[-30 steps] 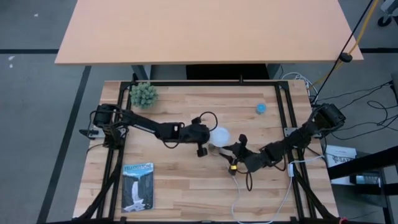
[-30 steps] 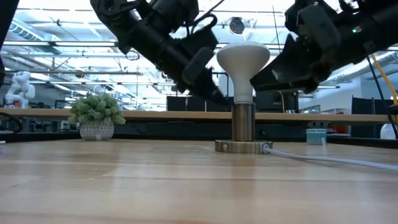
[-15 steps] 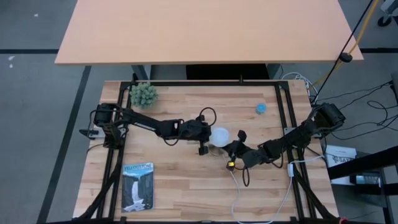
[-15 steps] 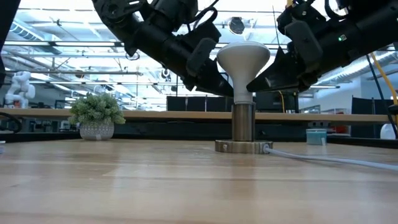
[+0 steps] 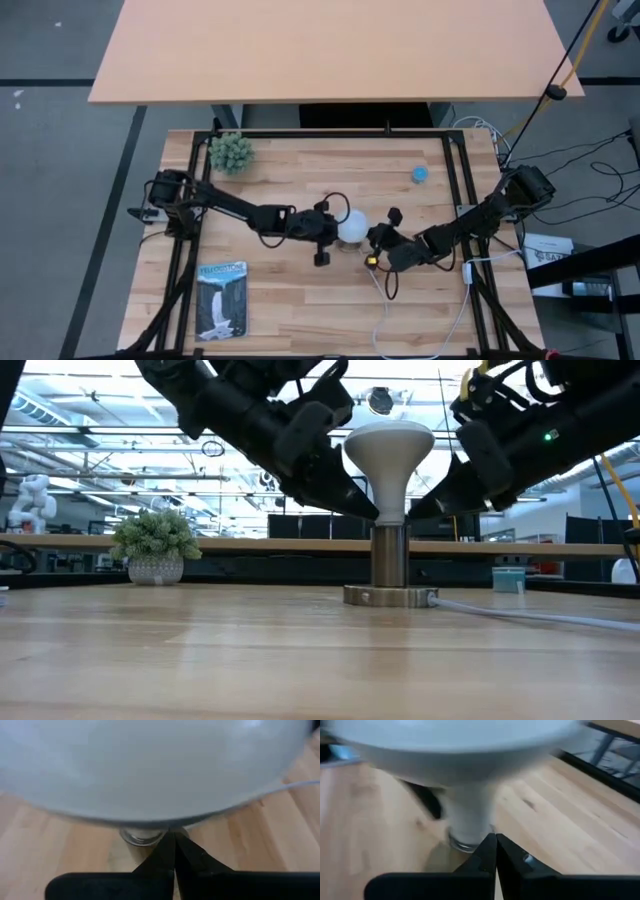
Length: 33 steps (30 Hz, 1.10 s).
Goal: Screw lightbulb
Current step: Remove the lightbulb from the desk lamp
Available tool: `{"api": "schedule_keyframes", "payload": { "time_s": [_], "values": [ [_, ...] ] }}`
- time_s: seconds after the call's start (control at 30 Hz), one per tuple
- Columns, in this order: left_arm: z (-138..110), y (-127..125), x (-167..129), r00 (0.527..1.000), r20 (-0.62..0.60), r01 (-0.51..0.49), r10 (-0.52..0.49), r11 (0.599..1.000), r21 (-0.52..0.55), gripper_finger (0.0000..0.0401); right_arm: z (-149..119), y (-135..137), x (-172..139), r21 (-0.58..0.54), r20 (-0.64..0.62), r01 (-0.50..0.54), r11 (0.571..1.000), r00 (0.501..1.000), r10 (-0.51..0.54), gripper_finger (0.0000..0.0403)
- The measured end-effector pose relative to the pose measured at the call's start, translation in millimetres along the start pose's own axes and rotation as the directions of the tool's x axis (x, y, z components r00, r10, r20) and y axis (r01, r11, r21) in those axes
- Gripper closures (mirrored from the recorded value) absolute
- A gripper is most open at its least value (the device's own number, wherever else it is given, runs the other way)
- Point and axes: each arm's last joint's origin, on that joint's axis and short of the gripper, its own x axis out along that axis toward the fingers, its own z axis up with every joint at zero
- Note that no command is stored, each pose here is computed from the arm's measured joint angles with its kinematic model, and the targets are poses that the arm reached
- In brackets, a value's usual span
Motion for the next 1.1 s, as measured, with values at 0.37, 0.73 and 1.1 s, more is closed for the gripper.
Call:
{"api": "schedule_keyframes", "payload": {
  "time_s": [0.37, 0.73, 1.1],
  "values": [
    [-9.5, -21.1, -3.2, 0.996, -0.089, -0.001, -0.001, 1.0, -0.019, 0.0401, -6.6, -3.7, -0.6, 0.04, -0.042, 0.041, 0.998, 0.998, -0.04, 0.0403],
    [-14.7, -13.4, -3.4, 0.985, -0.14, -0.106, 0.1, 0.994, -0.039, 0.0401, -9.7, -0.3, -1.6, 0.036, -0.114, -0.068, 0.997, 0.991, 0.072, 0.0395],
    [-14.6, -5.9, -2.6, 0.983, -0.143, -0.125, 0.117, 0.991, -0.048, 0.0401, -11.4, 4.0, -6.6, 0.034, -0.112, -0.089, 0.995, 0.989, 0.093, 0.0294]
  ]
}}
